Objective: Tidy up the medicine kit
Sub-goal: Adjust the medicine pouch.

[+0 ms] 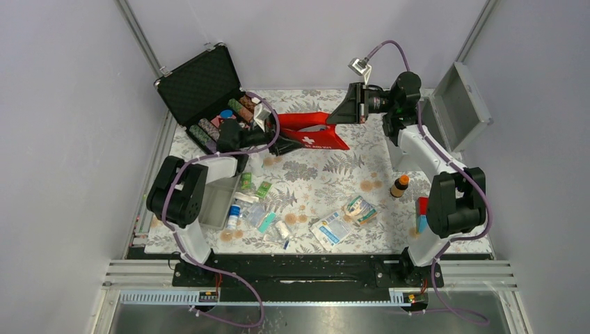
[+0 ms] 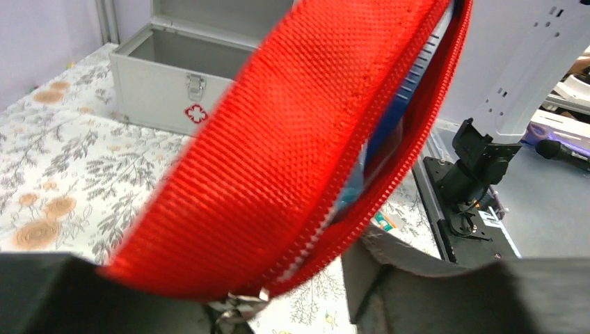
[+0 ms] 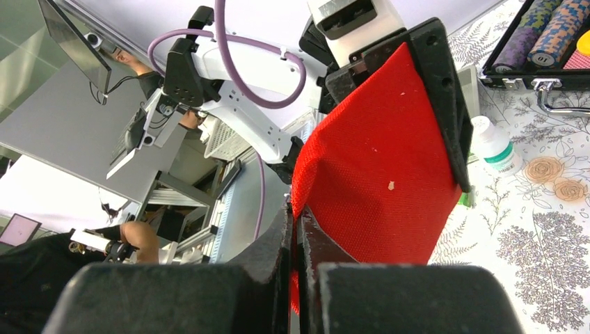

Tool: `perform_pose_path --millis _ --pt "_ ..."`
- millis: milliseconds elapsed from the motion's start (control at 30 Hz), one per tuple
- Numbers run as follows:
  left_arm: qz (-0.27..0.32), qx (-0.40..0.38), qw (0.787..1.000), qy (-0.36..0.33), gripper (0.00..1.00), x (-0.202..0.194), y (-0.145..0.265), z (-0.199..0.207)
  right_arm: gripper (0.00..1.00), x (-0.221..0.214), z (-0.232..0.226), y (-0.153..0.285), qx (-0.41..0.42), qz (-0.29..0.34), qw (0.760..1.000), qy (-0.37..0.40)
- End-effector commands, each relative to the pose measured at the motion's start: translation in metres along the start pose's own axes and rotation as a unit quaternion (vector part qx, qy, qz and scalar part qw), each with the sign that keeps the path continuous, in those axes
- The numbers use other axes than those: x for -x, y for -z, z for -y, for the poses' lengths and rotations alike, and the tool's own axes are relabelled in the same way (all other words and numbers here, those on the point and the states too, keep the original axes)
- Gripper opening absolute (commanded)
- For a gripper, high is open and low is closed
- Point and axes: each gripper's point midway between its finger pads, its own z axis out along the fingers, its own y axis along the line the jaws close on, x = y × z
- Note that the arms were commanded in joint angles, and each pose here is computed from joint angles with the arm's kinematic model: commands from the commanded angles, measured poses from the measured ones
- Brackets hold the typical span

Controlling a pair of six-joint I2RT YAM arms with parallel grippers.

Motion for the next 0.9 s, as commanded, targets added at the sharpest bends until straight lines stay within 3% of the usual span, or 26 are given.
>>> perform_pose_path --millis 0,167,267,333,400,467,567,633,667,733,800,867 --pt "0.026 -0.067 0.996 -0.052 0.4 0.038 -0.007 0.026 0.0 0.013 -0.032 0.002 0.011 -0.008 0.998 0.058" --pt "0.018 -0.064 0.997 -0.047 0.13 0.031 0.005 0.034 0.0 0.018 -0.009 0.01 0.0 0.0 0.999 0.047" --pt "0.009 -0.059 0.998 -0.033 0.09 0.021 0.016 0.04 0.0 0.027 0.012 0.021 -0.019 0.022 0.999 0.039" --pt "0.005 -0.054 0.998 -0.022 0.0 0.016 0.022 0.043 0.01 0.031 0.032 0.029 -0.036 0.041 0.998 0.033" --pt "0.005 -0.047 0.999 -0.007 0.0 0.014 0.028 0.046 0.17 0.03 0.057 0.036 -0.06 0.06 0.996 0.026" --pt "0.008 -0.027 0.999 0.017 0.0 0.013 0.033 0.044 0.25 0.022 0.087 0.043 -0.107 0.074 0.991 0.023" --pt "-0.01 0.033 0.997 0.068 0.0 0.003 0.042 0.032 0.35 -0.009 0.141 0.063 -0.28 0.03 0.958 0.052" --pt "-0.074 0.114 0.987 0.082 0.0 -0.023 0.052 0.013 0.38 -0.024 0.165 0.089 -0.398 -0.006 0.913 0.086" --pt "-0.125 0.148 0.979 0.061 0.0 -0.039 0.059 0.008 0.39 -0.023 0.162 0.094 -0.408 0.001 0.907 0.104" --pt "-0.225 0.152 0.962 0.01 0.0 -0.066 0.07 0.014 0.47 -0.018 0.14 0.09 -0.386 0.017 0.909 0.153" --pt "-0.282 0.13 0.95 0.017 0.0 -0.082 0.08 0.023 0.57 -0.028 0.116 0.075 -0.337 0.013 0.924 0.182" --pt "-0.319 0.141 0.936 0.057 0.0 -0.09 0.089 0.023 0.6 -0.042 0.099 0.058 -0.311 -0.01 0.928 0.207"
